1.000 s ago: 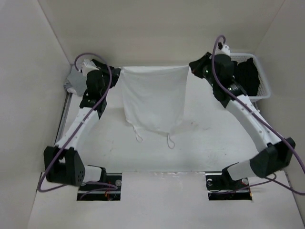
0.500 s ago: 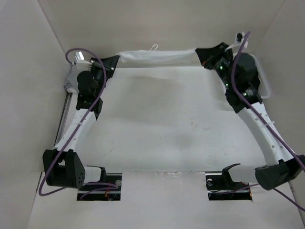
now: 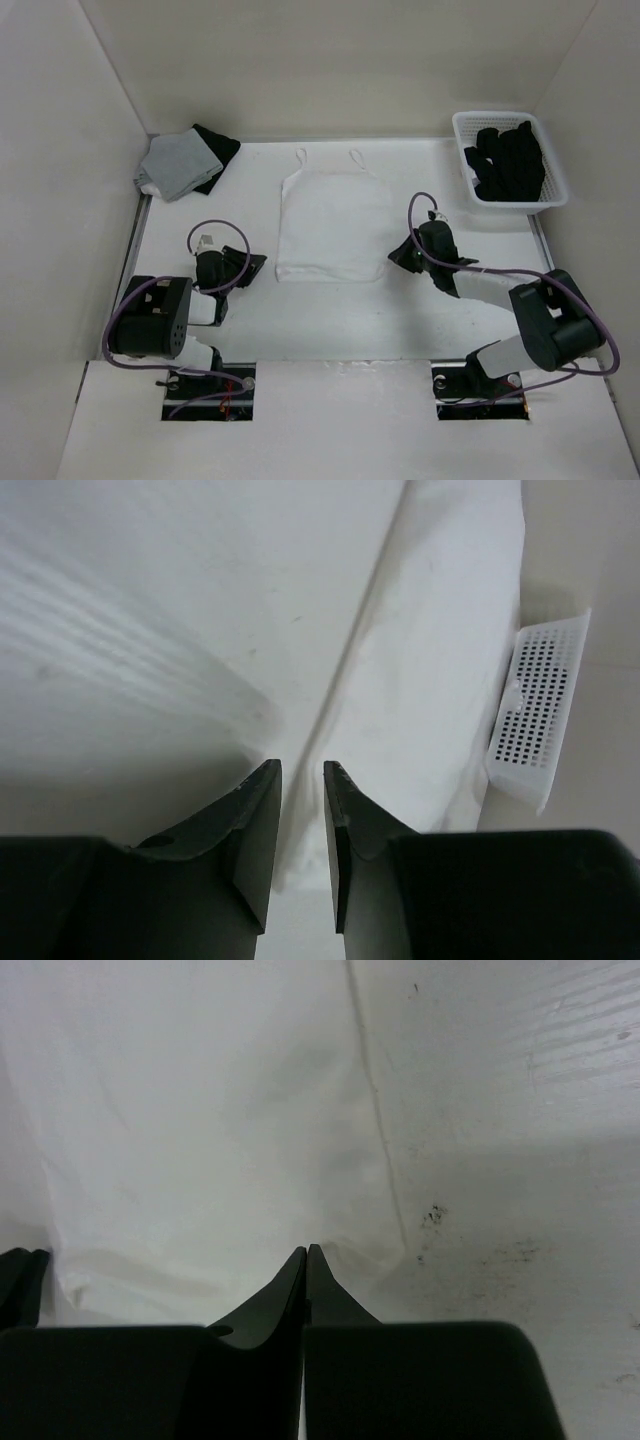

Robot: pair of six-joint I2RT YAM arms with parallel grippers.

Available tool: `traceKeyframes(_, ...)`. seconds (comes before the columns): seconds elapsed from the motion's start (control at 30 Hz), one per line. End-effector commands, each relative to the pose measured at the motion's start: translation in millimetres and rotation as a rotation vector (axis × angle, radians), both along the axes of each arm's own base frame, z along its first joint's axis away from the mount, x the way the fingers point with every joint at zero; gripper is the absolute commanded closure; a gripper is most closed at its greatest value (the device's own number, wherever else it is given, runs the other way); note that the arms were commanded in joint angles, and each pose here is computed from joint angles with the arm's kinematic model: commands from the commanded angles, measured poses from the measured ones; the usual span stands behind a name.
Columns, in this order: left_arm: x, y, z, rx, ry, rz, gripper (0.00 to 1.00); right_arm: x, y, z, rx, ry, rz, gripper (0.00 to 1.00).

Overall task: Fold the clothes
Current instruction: Flatten the tank top out

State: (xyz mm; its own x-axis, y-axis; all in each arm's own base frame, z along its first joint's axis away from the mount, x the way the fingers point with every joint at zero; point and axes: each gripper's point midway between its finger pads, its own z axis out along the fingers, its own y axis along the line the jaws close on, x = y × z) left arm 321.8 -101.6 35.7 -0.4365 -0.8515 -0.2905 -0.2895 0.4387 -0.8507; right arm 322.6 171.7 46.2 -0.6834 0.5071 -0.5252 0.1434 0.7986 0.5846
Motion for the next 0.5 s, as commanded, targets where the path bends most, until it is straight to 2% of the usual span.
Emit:
traceKeyframes(0.0, 2, 0, 36, -0.010, -0.194, -0.039, 0.77, 19, 15, 32, 0.099, -0.155, -0.007, 0.99)
traceKeyframes(0.2, -25, -5, 23, 0.073, -0.120, -0.072, 0.74, -5, 11, 21, 0.083, -0.136, -0.017, 0.97)
traceKeyframes(0.47, -69, -20, 9, 0.450, 0.006, -0.210, 0.74, -39, -9, 19, 0.017, -0.124, -0.064, 0.96)
